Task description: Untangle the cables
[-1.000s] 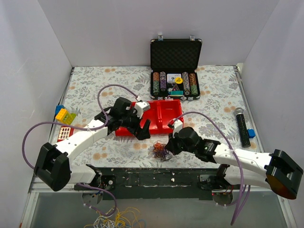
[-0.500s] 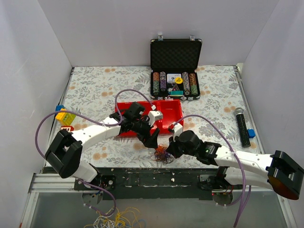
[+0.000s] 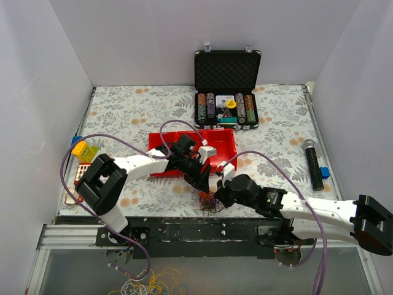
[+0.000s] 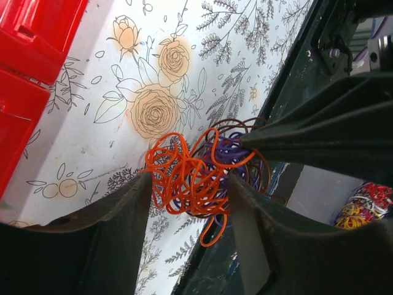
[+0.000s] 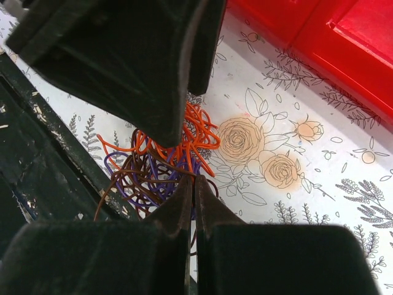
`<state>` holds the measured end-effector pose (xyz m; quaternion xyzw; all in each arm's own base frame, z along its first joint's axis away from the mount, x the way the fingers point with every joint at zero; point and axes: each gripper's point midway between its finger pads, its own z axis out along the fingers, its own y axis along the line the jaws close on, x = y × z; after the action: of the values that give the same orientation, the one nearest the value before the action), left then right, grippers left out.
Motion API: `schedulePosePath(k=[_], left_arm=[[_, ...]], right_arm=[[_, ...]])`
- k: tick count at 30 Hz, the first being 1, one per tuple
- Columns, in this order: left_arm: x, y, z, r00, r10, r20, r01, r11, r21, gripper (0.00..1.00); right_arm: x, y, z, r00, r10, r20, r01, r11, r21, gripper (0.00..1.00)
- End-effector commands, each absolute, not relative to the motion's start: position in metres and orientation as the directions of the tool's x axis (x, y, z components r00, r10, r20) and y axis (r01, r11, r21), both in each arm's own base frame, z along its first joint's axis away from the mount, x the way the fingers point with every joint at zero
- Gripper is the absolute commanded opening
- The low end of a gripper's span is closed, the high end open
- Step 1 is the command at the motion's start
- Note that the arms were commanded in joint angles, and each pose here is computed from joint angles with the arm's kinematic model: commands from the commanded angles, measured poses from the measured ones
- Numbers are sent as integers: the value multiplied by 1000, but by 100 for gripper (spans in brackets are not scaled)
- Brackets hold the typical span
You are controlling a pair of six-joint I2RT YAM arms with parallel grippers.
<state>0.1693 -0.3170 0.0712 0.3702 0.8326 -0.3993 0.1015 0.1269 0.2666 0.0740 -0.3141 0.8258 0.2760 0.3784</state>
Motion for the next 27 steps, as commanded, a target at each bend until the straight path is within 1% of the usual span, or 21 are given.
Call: schedulePosePath(k=[1,8,13,19,20,21,22,23,27], left_arm=[[173,-330,89,-715,499,-490,688,377,-620,47],[173,-330,98,-702,512,-496,700,366,-613,0],[177,-321,122,-653,519,-552,754,371,-542,0],[187,-304,173,-557,514,-653,830,376,-412,0],[188,-301,180,-540,519,-663,841,373,-393,0],[187,-299,190,-522,522,-675,852,365,-376,0],[188,-298,199,-502,520,-691,862,361,-355,0],[187,-296,207,-486,518,-704,871,356,-340,0],[185,-290,228,-463,511,-724,881,353,-314,0]], right_arm=[[132,271,87,-470,-277,-838,-729,657,192,1],[129,268,83,-473,-291,-832,-727,662,182,1],[128,259,74,-483,-303,-822,-716,677,171,1],[124,245,58,-510,-330,-795,-697,700,157,1],[124,245,58,-513,-327,-793,-693,703,159,3],[122,239,52,-528,-343,-777,-684,713,151,12],[123,237,52,-534,-346,-772,-678,721,145,18],[123,236,54,-536,-346,-770,-673,726,142,26],[134,234,84,-507,-297,-809,-644,755,126,56]])
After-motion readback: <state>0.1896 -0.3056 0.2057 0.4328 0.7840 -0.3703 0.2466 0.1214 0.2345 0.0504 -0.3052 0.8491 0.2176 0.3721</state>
